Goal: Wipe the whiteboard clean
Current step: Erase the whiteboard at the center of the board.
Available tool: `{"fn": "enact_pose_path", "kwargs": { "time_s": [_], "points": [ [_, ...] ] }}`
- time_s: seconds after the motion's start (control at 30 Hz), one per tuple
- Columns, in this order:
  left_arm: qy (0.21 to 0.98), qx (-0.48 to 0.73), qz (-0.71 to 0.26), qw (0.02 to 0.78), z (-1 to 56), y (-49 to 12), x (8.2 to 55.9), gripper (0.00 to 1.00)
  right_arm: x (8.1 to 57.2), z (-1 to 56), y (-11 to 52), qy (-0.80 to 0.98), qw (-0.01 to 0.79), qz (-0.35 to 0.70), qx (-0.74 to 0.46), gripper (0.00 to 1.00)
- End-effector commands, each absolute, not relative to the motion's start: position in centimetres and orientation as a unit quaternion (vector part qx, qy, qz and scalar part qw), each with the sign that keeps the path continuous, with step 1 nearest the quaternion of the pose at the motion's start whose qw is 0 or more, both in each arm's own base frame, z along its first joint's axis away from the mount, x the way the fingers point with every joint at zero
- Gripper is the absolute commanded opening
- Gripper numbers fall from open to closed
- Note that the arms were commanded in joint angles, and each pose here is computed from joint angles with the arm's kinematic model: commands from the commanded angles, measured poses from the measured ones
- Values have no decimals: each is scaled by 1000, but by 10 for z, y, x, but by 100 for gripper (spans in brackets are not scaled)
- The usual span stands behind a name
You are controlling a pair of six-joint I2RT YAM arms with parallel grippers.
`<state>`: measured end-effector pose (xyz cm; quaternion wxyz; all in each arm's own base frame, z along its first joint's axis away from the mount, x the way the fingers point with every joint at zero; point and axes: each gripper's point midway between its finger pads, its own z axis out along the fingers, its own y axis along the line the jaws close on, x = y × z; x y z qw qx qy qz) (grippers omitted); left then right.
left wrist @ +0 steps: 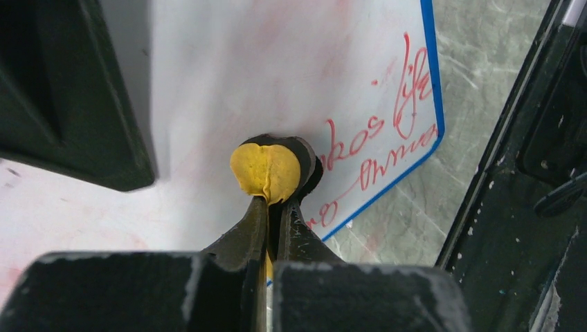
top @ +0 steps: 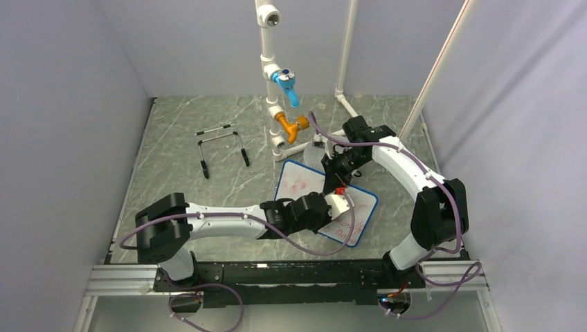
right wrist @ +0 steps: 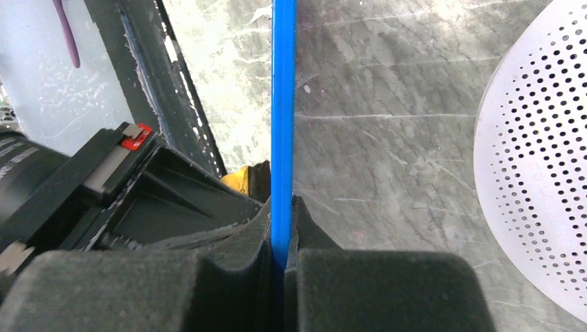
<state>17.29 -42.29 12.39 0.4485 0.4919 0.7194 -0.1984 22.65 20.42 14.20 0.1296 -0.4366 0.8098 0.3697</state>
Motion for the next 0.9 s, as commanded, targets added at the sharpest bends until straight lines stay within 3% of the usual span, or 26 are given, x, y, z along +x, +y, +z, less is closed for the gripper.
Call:
{"fn": "enact_pose_path", "kwargs": {
  "time_s": [0.0, 0.3, 0.67, 0.87],
  "points": [
    [746, 484, -207, 408, 90, -407, 162, 0, 228, 157, 222, 760, 177, 399, -482, 0],
    [764, 486, -196, 377, 65, -393, 152, 0, 228, 157, 222, 760, 177, 399, -482, 0],
    [738, 464, -150, 468, 140, -403, 211, 0, 228, 157, 221, 761, 177, 398, -481, 0],
    [727, 463, -171, 478, 159, -407, 212, 0, 228, 157, 221, 761, 177, 398, -481, 0]
  ]
}}
